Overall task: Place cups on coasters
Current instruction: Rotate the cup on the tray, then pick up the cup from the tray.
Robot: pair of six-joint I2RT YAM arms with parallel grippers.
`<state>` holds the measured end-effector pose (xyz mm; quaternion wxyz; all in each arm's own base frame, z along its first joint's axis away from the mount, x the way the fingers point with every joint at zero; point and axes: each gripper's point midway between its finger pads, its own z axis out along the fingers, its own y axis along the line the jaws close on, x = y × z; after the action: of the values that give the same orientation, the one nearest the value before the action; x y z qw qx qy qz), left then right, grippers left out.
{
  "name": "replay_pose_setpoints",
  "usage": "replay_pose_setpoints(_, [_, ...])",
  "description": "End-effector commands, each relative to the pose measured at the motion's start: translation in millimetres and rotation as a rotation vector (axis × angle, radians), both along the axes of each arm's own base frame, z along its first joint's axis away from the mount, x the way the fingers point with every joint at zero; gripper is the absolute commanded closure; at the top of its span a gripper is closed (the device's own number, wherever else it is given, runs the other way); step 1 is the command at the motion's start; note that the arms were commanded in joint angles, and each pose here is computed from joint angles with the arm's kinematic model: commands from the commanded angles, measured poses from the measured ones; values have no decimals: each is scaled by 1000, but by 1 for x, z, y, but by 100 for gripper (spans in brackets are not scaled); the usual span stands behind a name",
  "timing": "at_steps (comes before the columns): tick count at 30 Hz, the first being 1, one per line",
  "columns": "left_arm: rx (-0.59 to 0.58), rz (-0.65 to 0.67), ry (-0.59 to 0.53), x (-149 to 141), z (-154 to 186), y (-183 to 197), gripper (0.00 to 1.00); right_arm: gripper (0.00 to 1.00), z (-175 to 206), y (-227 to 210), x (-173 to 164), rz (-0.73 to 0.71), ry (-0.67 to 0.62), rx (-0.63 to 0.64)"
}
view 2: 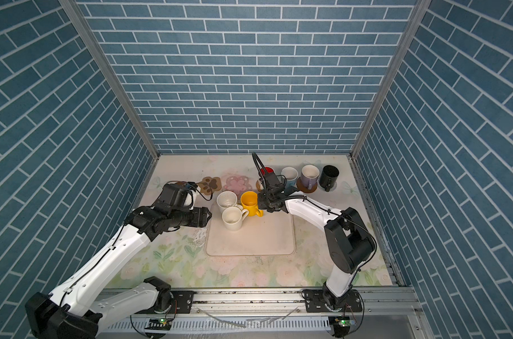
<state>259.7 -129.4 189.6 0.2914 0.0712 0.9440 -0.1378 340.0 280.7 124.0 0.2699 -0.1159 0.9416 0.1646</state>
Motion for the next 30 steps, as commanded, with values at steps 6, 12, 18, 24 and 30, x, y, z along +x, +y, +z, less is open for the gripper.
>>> replay_pose_setpoints(6, [-28, 23, 3, 4, -2, 6, 21, 42, 20, -21, -30, 74, -47, -96])
replay_pose_setpoints(12, [-42, 43, 3, 6, -2, 10, 21, 40, 14, -6, -45, 185, -23, -156])
replay_pose_setpoints(18, [-37, 56, 6, 6, -4, 13, 21, 47, 5, -3, -45, 272, -14, -221])
replay_pose_setpoints(24, [-34, 57, 9, 6, -5, 14, 21, 49, -8, 2, -41, 329, 3, -280])
replay_pose_setpoints(30, [-30, 63, 8, 6, -5, 16, 21, 51, -20, 14, -37, 356, 31, -264])
